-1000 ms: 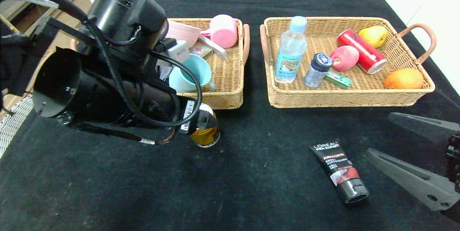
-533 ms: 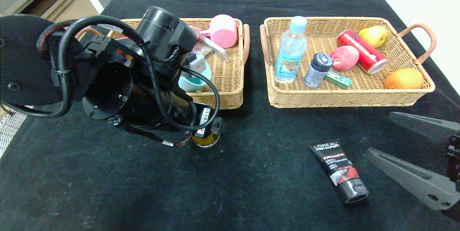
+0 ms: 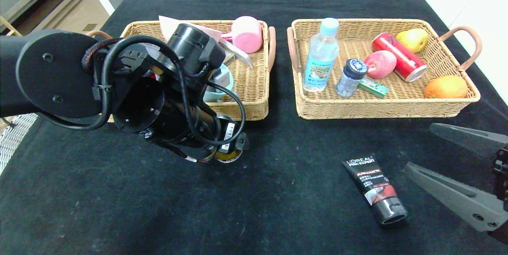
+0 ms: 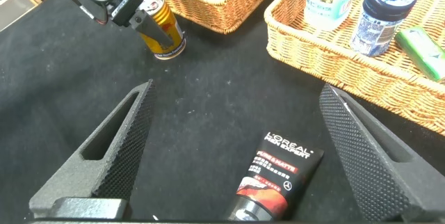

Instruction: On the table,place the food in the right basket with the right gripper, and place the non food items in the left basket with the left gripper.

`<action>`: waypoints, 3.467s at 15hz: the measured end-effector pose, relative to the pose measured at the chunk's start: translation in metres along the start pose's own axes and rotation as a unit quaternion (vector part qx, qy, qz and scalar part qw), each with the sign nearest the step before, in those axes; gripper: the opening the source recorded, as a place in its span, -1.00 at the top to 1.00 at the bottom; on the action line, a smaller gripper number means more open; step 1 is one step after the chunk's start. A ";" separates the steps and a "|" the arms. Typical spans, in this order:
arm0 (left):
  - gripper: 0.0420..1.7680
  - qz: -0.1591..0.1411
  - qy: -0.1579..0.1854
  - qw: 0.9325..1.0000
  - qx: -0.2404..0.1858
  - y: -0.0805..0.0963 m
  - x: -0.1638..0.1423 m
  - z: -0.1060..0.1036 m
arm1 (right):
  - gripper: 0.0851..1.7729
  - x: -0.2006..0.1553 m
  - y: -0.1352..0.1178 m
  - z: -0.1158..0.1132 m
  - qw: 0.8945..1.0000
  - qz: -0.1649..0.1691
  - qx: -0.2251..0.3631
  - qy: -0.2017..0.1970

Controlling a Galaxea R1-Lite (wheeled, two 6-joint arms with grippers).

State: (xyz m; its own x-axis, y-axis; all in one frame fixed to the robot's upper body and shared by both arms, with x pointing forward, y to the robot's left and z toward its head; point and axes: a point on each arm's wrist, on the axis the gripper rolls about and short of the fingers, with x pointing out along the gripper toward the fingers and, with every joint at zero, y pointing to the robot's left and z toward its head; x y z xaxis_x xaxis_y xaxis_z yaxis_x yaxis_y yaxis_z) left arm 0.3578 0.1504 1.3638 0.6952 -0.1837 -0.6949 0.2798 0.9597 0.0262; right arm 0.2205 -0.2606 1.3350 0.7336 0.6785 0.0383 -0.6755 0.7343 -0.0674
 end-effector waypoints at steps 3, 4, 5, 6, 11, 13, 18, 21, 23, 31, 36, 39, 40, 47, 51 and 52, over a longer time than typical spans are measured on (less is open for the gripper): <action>-0.94 -0.001 0.002 1.000 0.000 0.000 0.002 0.000 | -0.93 0.000 0.000 0.000 1.000 0.000 0.000 -0.001; -0.94 0.000 0.003 1.000 0.000 0.000 0.002 0.000 | -0.93 -0.001 0.000 0.001 1.000 0.000 0.000 -0.002; -0.76 -0.001 0.003 1.000 0.000 0.000 0.002 0.000 | -0.93 -0.001 0.000 0.001 1.000 0.000 -0.001 -0.002; -0.55 -0.002 0.003 1.000 0.000 0.000 0.002 0.000 | -0.93 -0.001 0.000 0.001 1.000 0.000 -0.001 -0.002; -0.27 -0.001 0.005 1.000 0.001 -0.001 0.004 0.000 | -0.93 -0.001 0.000 0.001 1.000 0.000 0.000 -0.003; -0.26 -0.001 0.005 1.000 0.001 -0.001 0.004 -0.001 | -0.93 -0.001 0.000 0.001 1.000 -0.001 -0.001 -0.003; -0.26 -0.004 0.003 1.000 0.004 -0.003 0.002 -0.001 | -0.93 -0.003 0.000 0.002 1.000 -0.001 -0.001 -0.003; -0.25 -0.016 -0.010 1.000 0.008 -0.006 -0.011 0.000 | -0.93 -0.005 0.001 0.003 1.000 -0.001 -0.002 -0.007; -0.25 -0.046 -0.020 0.999 0.017 -0.014 -0.024 0.000 | -0.93 -0.005 0.001 0.003 1.000 -0.001 -0.002 -0.008; -0.25 -0.115 -0.060 0.990 0.062 -0.061 -0.043 0.011 | -0.93 -0.008 -0.001 0.009 1.000 -0.009 -0.005 -0.020; -0.25 -0.134 -0.061 0.985 0.089 -0.092 -0.029 0.015 | -0.93 -0.011 0.000 0.012 1.000 -0.008 -0.008 -0.028; -0.25 -0.139 -0.056 0.984 0.099 -0.107 -0.017 0.014 | -0.93 -0.013 0.001 0.012 0.999 -0.006 -0.008 -0.031; -0.25 -0.139 -0.055 0.984 0.100 -0.110 -0.014 0.014 | -0.93 -0.014 0.002 0.012 0.999 -0.004 -0.009 -0.032; -0.25 -0.144 -0.071 0.980 0.113 -0.126 0.008 0.014 | -0.93 -0.017 0.003 0.015 0.999 -0.001 -0.010 -0.040; -0.41 -0.141 -0.068 0.981 0.114 -0.128 0.012 0.013 | -0.93 -0.017 0.003 0.017 0.999 -0.003 -0.011 -0.043; -0.47 -0.141 -0.068 0.981 0.114 -0.128 0.013 0.013 | -0.93 -0.017 0.003 0.017 0.999 -0.003 -0.011 -0.043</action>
State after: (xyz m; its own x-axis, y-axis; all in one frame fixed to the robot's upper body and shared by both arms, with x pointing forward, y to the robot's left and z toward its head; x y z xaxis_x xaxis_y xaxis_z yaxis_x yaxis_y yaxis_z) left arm 0.3395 0.0222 1.3606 0.6470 -0.4766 -0.5952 0.6038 0.7969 0.0183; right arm 0.2049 -0.2698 1.3515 0.7282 0.6740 0.1244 -0.6685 0.7385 -0.0880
